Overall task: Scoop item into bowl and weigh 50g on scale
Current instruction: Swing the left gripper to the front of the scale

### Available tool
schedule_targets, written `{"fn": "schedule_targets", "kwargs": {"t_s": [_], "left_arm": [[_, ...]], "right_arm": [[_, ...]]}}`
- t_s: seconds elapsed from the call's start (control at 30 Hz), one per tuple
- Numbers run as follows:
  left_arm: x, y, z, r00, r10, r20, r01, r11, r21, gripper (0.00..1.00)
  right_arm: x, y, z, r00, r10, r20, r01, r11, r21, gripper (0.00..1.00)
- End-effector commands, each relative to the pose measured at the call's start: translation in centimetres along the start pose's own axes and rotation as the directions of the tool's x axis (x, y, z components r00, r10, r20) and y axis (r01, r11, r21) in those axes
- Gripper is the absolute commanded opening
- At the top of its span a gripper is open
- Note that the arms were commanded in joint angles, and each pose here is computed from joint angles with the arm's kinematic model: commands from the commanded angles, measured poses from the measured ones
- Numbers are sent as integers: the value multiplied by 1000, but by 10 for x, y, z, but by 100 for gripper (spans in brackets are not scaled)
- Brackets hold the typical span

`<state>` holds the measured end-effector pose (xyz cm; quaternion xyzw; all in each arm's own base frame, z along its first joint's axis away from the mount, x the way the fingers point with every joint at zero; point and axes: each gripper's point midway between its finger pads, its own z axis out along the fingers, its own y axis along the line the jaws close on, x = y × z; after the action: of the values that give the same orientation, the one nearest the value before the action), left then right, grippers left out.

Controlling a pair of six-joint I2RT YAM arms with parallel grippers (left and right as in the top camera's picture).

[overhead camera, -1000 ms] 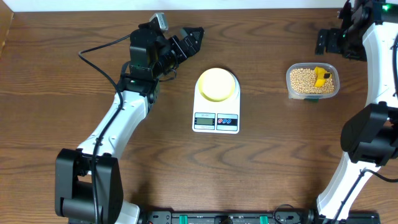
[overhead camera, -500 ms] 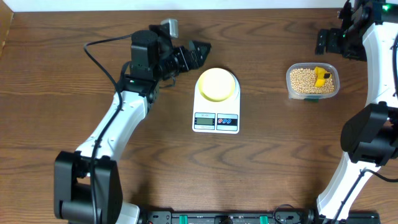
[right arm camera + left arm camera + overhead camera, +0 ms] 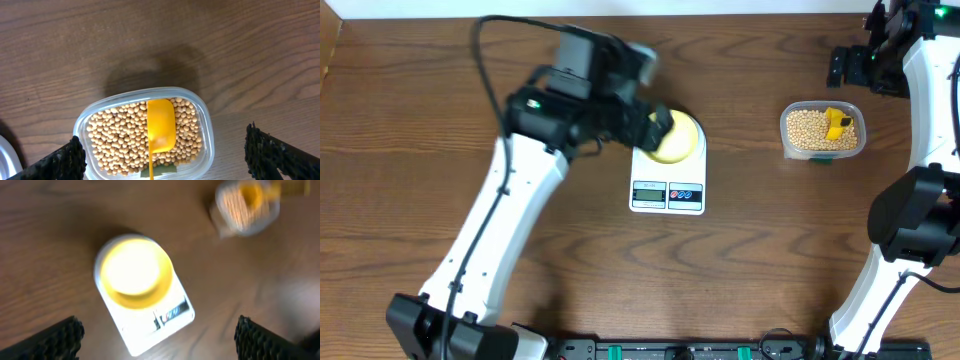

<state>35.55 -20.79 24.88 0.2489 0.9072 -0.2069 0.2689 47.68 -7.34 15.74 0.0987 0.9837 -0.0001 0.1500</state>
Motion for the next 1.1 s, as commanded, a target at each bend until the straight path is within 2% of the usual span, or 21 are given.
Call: {"fn": "schedule_targets", "kwargs": {"t_s": [0.0,0.3,0.4,0.5,0.73,0.93,1.07], "left_arm": [[8,-7,16,976,209,-56,-211,977,-36,98],[19,-17,33,971,217,-99,-218,976,-3,98],[36,-31,37,956,260,-133,-249,964,95,98],[57,-48,41,927,329,-179,-291,933,209,98],[102,-49,75,849,391,-356,-292,908,300,98],[145,-24,89,720,422,-551,-316,906,281,98],[152,-24,92,674,486,-556,-361,874,326,98]], "right_arm": [[-4,-4,-4,1000,3,15,-4,1000,12,99],[-4,-4,-4,1000,3,15,-4,1000,12,99],[-4,-4,-4,1000,3,15,-4,1000,12,99],[-4,-4,-4,1000,3,15,-4,1000,12,99],[-4,-4,-4,1000,3,15,-4,1000,12,99],[-4,-4,-4,1000,3,15,-3,1000,12,99],[-4,-4,-4,1000,3,15,-4,1000,12,99]]}}
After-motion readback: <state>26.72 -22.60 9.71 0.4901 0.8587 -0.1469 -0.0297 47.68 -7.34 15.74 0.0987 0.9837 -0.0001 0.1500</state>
